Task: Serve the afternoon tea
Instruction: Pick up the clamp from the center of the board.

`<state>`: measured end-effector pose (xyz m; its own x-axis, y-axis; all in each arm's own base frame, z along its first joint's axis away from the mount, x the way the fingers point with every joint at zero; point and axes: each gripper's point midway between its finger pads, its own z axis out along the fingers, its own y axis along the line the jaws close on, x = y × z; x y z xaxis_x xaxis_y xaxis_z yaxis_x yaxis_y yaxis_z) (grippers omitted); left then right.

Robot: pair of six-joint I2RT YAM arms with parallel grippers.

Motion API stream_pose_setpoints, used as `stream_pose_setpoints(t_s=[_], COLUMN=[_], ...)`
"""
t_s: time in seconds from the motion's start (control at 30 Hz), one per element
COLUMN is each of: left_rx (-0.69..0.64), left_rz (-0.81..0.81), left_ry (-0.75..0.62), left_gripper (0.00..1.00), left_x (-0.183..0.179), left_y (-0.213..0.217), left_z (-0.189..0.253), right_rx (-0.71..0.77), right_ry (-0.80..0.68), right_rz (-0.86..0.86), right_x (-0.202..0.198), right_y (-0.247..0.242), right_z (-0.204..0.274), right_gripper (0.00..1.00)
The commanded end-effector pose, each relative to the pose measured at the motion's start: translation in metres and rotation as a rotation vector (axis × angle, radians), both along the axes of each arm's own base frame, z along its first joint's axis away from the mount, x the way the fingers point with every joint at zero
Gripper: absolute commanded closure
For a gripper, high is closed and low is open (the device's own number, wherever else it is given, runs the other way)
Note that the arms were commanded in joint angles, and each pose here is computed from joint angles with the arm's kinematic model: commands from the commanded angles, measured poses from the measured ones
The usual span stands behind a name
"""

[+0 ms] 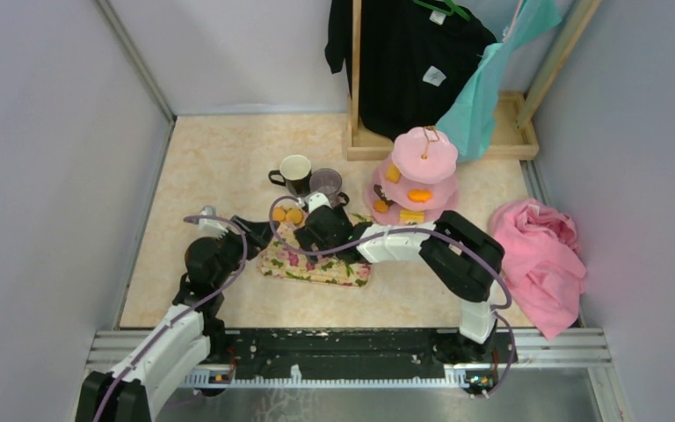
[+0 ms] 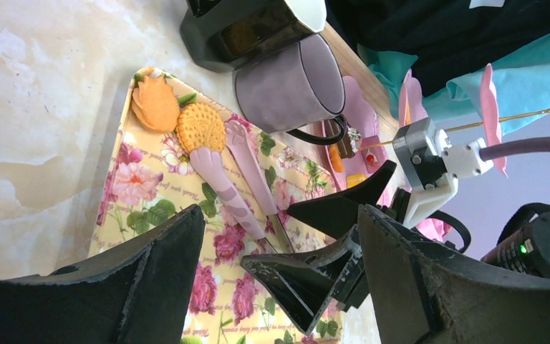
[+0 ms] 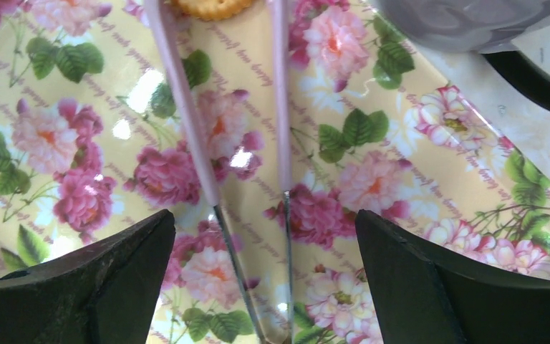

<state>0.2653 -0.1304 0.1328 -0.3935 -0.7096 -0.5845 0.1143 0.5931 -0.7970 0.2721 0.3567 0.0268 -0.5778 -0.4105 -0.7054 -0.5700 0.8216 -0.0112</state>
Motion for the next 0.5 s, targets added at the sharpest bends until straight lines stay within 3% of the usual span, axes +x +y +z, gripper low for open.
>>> stream_pose_setpoints(t_s=[0.0, 0.17, 0.47], left_rx=[0.004, 0.005, 0.001], left_rz=[-0.008, -0.003, -0.004], left_ry=[-0.019, -0.019, -0.019], left_gripper=[0.16, 0.16, 0.16], left_x=[0.0, -0.001, -0.001], left_y=[-0.001, 0.0, -0.001], left_z=[0.005, 0.005, 0.005], right_rx=[-0.177, -0.18, -0.186], right_ry=[0.128, 0.159, 0.187], right_rz=[0.038, 0.048, 0.088], right_x=[-0.04, -0.047, -0.051], right_y=[-0.035, -0.037, -0.033], right_z=[-0.051, -0.065, -0.075], right_gripper=[0.06, 0.18, 0.56])
